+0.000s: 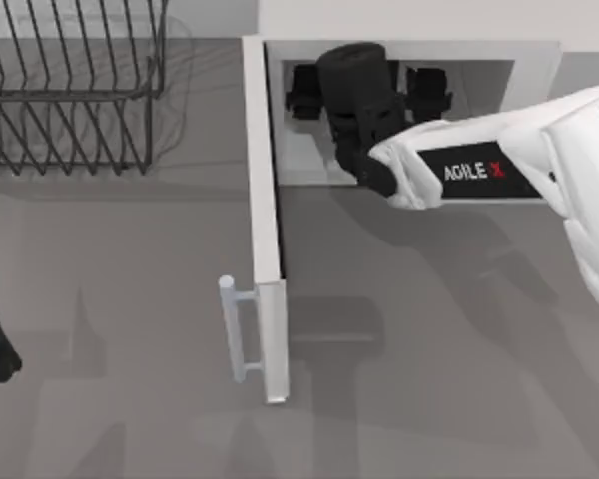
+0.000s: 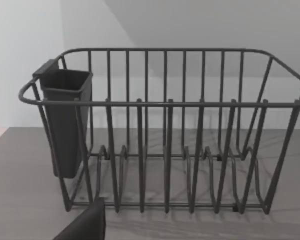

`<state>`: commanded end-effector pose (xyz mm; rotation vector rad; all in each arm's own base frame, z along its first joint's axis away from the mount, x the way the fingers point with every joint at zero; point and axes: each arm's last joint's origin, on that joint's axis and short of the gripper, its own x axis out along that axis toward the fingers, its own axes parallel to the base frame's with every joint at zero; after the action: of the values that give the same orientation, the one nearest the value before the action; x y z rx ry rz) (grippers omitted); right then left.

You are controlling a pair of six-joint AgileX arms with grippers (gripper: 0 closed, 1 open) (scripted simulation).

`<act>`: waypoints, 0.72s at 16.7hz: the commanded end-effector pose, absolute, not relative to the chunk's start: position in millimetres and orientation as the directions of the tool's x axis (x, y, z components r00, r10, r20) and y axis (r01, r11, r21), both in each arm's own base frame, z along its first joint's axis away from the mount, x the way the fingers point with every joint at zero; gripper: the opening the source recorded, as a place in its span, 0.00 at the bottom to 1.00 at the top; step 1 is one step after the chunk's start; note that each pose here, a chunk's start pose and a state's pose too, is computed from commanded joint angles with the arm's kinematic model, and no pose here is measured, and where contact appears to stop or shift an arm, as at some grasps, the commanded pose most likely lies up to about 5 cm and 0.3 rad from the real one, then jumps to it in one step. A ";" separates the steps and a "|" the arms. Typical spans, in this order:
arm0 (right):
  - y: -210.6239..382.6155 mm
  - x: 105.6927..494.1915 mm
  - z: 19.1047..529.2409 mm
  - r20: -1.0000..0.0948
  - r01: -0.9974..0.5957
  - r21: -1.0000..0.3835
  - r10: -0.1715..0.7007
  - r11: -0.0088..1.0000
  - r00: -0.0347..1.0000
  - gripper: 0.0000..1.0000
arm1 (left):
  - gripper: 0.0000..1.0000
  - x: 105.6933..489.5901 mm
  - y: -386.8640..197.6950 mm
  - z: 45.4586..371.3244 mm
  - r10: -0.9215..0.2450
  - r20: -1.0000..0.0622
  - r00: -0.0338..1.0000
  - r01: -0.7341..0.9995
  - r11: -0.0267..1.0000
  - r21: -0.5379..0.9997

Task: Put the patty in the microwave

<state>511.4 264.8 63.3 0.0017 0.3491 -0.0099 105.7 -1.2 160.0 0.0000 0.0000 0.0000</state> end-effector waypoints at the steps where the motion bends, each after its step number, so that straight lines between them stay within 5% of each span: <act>1: 264.8 511.4 63.3 -0.342 0.010 0.000 -0.009 1.000 0.940 1.00 | 1.00 105.7 -1.2 160.0 0.000 0.000 1.000 0.000 1.000 0.000; 3: 264.8 511.4 63.3 -0.342 0.010 0.000 -0.009 1.000 0.940 1.00 | 1.00 105.7 -1.2 160.0 0.000 0.000 1.000 0.000 1.000 0.000; 4: 267.7 473.7 77.9 -0.316 0.095 -0.032 -0.100 0.995 0.944 1.00 | 1.00 105.7 -1.2 160.0 0.000 0.000 1.000 0.000 1.000 0.000; 12: 284.4 402.8 80.8 -0.320 0.096 -0.028 -0.100 0.995 0.942 1.00 | 1.00 105.7 -1.2 160.0 0.000 0.000 1.000 0.000 1.000 0.000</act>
<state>402.8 284.4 80.8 -0.0121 0.3269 -0.1003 105.7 -1.2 160.0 0.0000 0.0000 0.0000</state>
